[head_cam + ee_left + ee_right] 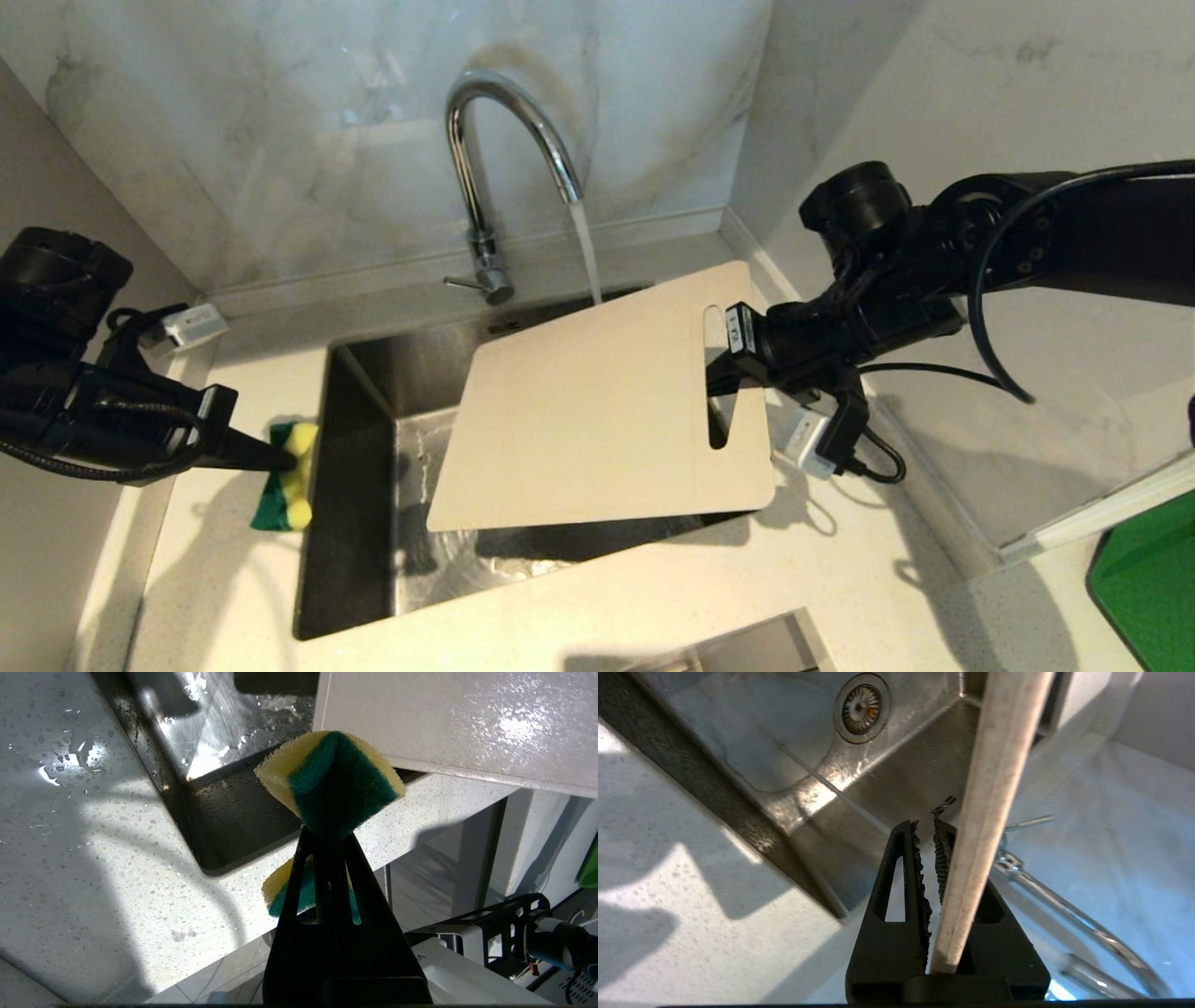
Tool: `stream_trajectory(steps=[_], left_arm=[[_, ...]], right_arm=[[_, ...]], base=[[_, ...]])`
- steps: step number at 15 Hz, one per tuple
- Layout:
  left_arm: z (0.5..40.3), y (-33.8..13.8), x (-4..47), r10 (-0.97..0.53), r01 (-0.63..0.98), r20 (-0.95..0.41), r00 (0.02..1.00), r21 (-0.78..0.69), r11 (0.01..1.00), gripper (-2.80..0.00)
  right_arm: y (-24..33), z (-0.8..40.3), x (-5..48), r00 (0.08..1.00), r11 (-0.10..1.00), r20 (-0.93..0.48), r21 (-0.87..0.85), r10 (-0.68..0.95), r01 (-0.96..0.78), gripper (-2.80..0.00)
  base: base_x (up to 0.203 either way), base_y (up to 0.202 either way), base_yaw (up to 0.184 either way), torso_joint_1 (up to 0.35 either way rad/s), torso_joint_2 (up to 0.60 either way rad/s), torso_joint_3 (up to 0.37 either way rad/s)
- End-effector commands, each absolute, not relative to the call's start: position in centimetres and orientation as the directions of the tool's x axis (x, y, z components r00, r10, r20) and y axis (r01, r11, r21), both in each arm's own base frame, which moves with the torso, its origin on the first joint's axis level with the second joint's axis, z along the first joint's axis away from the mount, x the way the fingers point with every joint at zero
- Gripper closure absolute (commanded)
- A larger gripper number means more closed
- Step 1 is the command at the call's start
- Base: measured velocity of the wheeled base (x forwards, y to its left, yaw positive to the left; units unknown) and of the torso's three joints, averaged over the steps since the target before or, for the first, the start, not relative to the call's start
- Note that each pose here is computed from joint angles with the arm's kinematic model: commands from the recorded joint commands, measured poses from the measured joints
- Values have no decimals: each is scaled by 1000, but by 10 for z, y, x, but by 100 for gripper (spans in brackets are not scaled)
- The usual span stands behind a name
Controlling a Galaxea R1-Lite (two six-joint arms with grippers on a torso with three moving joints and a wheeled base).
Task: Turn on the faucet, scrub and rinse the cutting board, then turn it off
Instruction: Scrub the cutting board underwater
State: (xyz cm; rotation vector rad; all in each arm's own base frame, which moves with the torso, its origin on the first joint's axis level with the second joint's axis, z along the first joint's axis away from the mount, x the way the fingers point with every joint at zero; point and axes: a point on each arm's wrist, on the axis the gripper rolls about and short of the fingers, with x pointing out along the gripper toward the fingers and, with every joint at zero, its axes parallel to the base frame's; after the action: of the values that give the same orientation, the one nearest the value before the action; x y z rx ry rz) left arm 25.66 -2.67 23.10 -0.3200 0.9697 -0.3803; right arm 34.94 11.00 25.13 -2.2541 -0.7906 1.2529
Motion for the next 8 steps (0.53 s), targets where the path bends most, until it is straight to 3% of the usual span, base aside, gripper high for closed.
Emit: stream_trajectory(steps=[1,8], left_arm=[[231,-27,256,-452,168,-734,507,-430,887,0],[233,-27,255,-452,170,-731,511,-429,887,0]], right_arm=[[112,240,362,411,-743,-625,-615,664,265,0],[101,227,393,440,-753,-623,-616,646,233,0]], base=[[0,0,0,0,0,0],[0,0,0,0,0,0]])
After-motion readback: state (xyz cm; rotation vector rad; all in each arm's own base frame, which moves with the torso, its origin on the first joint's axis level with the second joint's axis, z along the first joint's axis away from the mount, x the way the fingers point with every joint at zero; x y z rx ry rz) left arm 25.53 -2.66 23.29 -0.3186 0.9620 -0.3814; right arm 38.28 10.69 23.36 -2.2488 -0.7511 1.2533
